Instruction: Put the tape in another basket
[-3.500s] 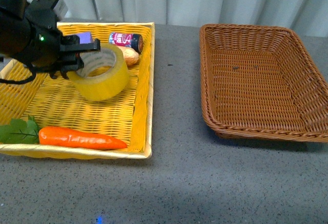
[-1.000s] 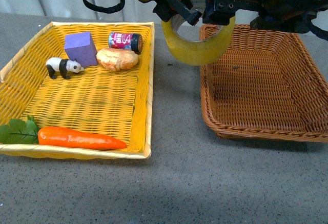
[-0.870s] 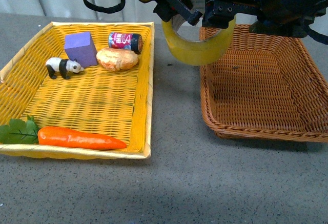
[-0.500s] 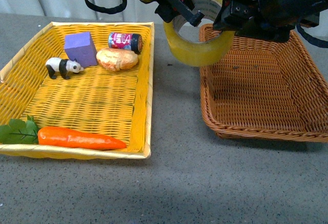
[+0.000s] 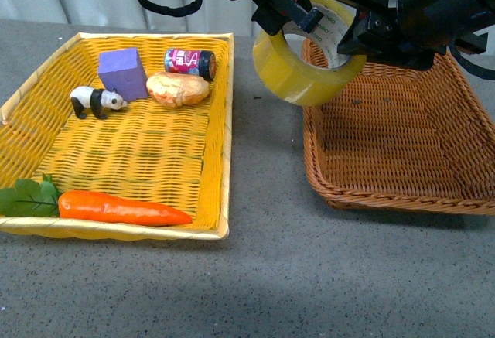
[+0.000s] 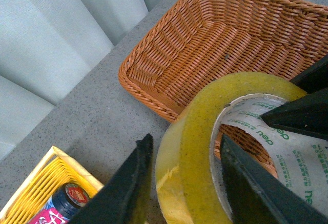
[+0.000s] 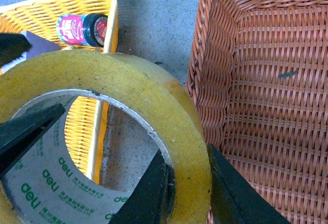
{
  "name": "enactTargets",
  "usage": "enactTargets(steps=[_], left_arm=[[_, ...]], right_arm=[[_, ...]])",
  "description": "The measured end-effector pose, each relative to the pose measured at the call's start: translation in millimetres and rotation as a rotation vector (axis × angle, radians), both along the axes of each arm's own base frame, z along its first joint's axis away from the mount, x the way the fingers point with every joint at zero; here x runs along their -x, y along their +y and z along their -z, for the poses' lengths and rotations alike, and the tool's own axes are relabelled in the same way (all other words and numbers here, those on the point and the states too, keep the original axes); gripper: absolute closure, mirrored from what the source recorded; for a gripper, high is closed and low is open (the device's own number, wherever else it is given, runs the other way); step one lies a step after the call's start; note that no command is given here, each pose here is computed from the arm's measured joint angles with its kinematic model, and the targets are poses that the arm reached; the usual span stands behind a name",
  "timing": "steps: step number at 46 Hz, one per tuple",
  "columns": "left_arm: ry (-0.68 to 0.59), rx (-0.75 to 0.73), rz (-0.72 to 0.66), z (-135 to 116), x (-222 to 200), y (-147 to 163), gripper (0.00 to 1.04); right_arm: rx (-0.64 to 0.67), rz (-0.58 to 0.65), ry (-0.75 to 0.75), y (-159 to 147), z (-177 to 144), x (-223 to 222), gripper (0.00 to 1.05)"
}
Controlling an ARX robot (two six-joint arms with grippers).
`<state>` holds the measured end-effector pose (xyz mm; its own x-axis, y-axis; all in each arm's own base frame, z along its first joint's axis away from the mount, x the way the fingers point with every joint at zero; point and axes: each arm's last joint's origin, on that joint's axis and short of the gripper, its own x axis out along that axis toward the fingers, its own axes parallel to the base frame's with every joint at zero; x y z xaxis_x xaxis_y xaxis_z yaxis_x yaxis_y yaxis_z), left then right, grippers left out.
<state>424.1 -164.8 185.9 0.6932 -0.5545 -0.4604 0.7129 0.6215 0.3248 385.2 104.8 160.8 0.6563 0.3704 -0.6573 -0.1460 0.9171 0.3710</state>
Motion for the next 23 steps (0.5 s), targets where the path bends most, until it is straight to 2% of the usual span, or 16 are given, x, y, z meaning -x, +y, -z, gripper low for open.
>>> enactTargets(steps=[12,14,16,23], left_arm=[[-0.006,-0.007,-0.015,0,-1,3,0.16],[-0.004,-0.007,-0.077,-1,-1,2,0.08],[0.0,0.004,-0.142,-2,-1,3,0.05],[0.008,0.056,-0.321,-8,5,6,0.07]], right_arm=[[0.035,0.061,-0.036,-12,0,-18,0.89],[0.039,0.077,-0.04,-15,0,-22,0.89],[0.044,0.089,-0.045,-17,0,-23,0.89],[0.059,0.123,-0.051,-23,4,-33,0.89]])
